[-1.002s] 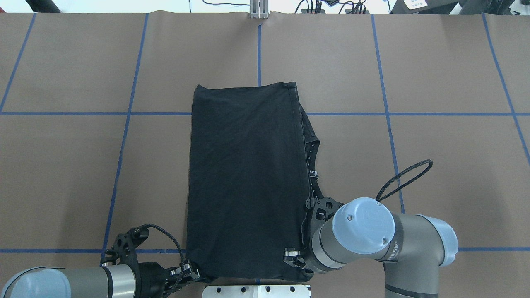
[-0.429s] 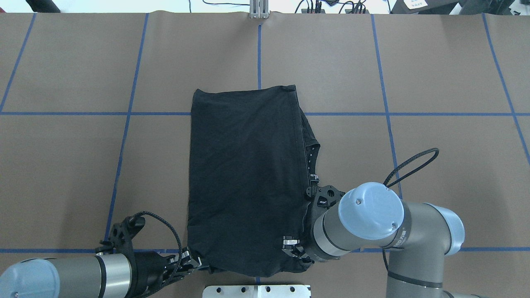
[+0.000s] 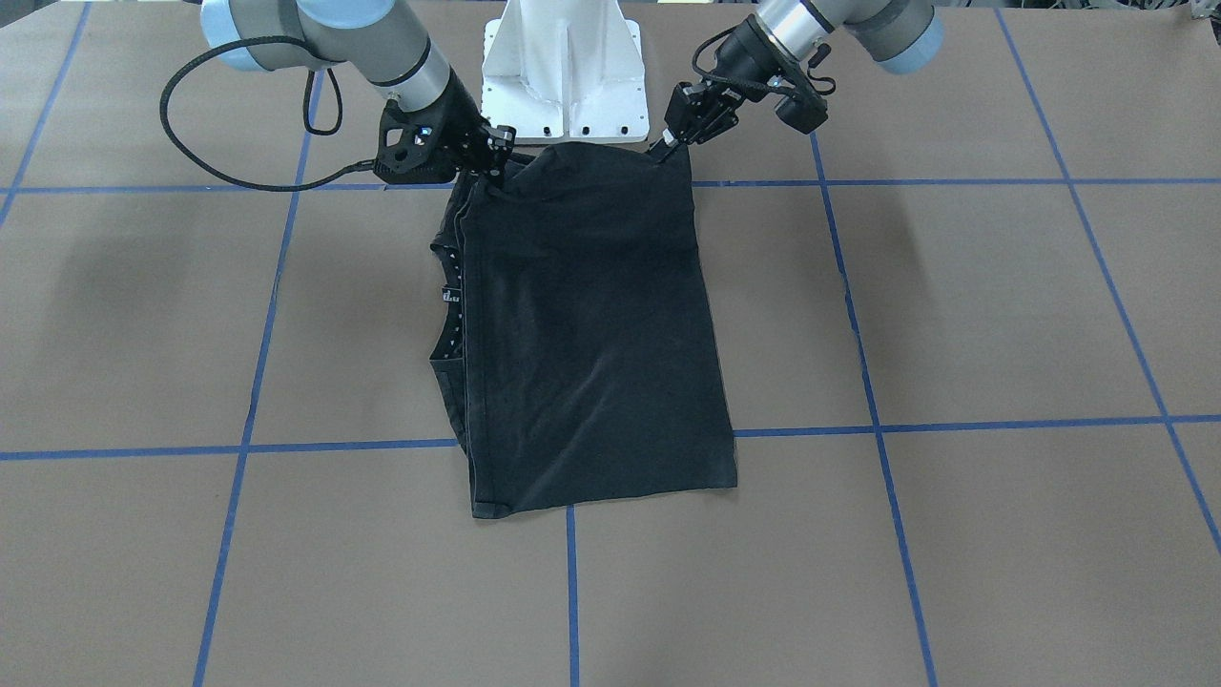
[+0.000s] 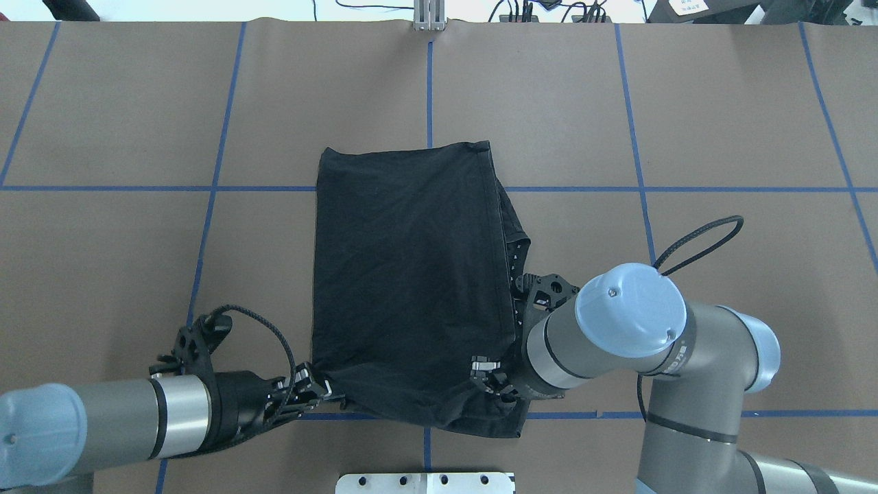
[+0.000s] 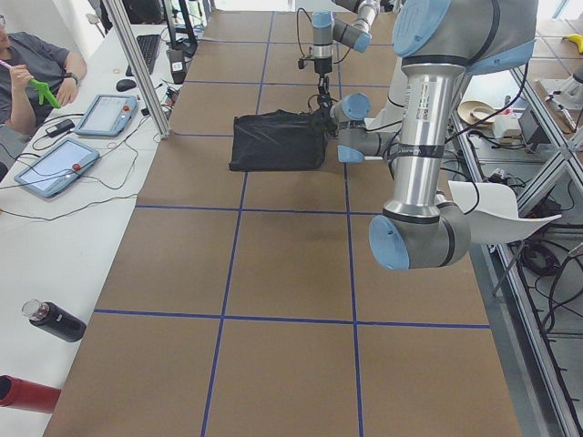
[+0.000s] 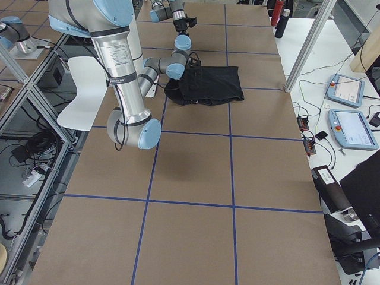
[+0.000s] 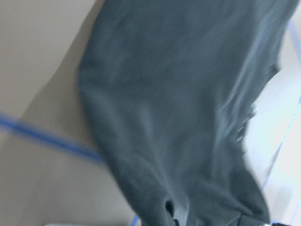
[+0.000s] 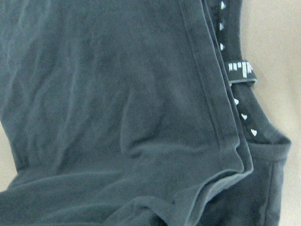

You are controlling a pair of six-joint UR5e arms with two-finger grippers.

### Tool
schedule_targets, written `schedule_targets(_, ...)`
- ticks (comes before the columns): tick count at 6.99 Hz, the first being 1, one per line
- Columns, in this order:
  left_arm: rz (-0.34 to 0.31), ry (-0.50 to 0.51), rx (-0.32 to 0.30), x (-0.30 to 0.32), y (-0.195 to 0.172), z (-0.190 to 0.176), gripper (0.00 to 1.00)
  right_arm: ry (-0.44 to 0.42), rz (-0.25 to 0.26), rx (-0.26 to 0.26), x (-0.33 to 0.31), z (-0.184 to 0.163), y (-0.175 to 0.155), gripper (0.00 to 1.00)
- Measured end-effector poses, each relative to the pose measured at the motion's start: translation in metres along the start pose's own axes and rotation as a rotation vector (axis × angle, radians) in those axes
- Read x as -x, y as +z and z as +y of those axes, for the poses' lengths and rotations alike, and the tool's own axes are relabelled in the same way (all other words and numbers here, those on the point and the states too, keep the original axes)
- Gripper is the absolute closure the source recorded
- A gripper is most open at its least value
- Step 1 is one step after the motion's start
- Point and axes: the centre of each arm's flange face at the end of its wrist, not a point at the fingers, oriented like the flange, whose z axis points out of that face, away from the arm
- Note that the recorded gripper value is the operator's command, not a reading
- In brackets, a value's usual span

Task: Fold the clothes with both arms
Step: 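Lift the near end with both grippers and fold it away from the robot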

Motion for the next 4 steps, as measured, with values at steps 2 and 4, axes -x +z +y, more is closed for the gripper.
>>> schedule_targets(2, -0.001, 0.043, -0.115, -0.027, 0.037, -0.078, 1.00, 0.028, -0.007, -0.091, 0.028, -0.070, -0.007, 1.00)
schedule_targets(4, -0.033, 0.064, -0.226, -0.041, 0.068, -0.152, 1.00, 0.044, -0.018, -0.176, 0.052, -0.144, -0.002, 1.00)
